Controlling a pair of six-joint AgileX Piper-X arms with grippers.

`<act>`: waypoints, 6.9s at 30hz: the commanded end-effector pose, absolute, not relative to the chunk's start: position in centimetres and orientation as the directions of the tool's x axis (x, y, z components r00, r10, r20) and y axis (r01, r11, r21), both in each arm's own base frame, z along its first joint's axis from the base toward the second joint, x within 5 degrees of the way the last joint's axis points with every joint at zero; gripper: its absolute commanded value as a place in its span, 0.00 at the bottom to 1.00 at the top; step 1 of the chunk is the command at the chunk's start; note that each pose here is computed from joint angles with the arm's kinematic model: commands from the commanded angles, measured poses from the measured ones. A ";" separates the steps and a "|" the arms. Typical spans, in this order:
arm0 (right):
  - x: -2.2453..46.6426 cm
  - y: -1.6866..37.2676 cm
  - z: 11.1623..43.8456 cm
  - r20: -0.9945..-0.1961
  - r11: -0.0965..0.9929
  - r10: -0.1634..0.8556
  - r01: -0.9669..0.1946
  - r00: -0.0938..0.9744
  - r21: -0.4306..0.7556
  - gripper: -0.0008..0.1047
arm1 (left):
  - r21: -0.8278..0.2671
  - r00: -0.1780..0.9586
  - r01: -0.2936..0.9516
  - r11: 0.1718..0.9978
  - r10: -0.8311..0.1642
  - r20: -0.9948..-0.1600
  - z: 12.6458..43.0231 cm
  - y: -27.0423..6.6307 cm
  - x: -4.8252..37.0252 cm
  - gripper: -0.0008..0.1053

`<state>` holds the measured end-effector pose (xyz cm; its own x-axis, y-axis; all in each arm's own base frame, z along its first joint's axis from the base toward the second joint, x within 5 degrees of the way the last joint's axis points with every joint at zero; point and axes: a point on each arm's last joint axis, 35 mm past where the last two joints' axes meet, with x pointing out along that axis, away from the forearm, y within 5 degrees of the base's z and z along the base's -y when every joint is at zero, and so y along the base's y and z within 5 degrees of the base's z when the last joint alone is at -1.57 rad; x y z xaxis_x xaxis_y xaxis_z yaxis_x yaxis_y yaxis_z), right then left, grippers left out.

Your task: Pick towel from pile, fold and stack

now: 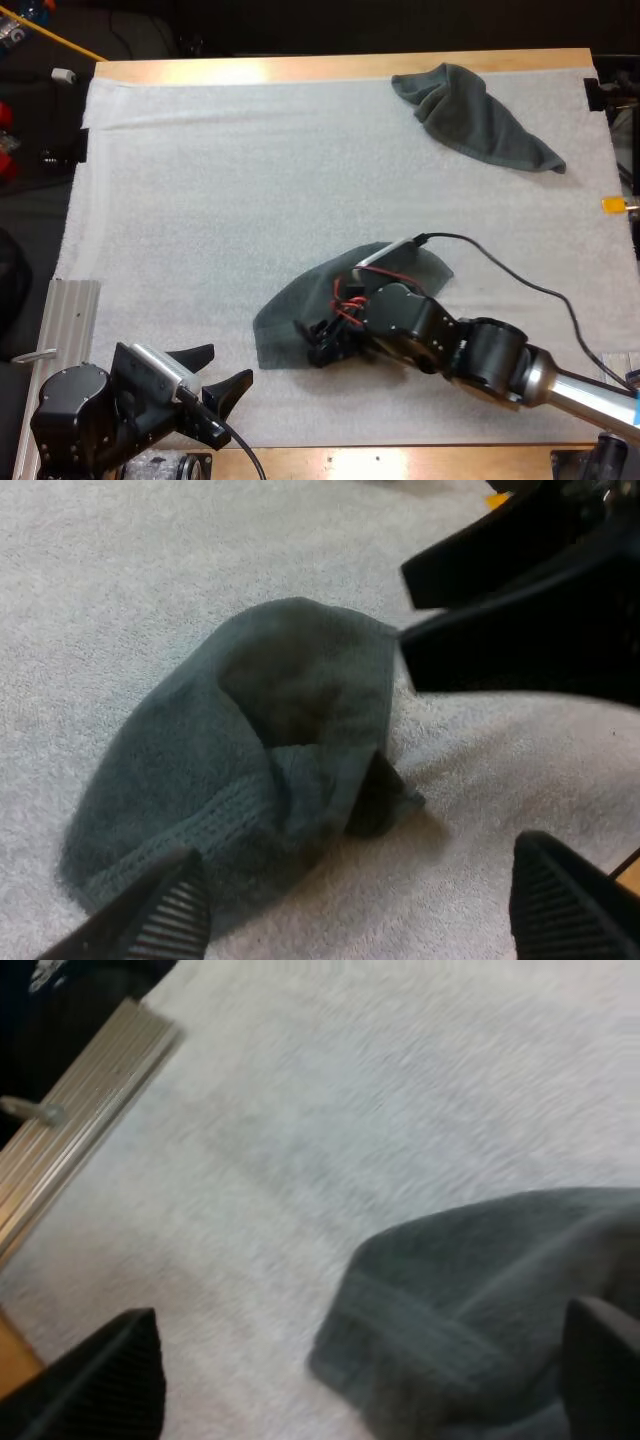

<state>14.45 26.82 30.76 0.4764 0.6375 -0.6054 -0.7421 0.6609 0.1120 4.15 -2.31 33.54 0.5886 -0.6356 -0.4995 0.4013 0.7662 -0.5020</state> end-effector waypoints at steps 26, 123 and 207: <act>22.8 14.6 30.3 -0.787 0.893 0.247 -0.447 0.566 -0.041 0.72 | -0.516 0.564 0.393 0.761 -0.643 -0.519 33.4 -2.3 3.8 0.59; 14.0 17.1 16.7 -0.885 0.715 0.419 -0.674 0.204 0.184 0.01 | -0.164 0.469 0.538 0.827 -0.456 -0.756 29.7 -2.3 5.0 0.59; 14.5 16.3 24.2 -0.867 0.746 0.232 -0.653 0.441 -0.133 0.01 | -0.369 -0.082 0.407 0.836 -0.368 -0.926 22.2 -9.3 17.5 0.01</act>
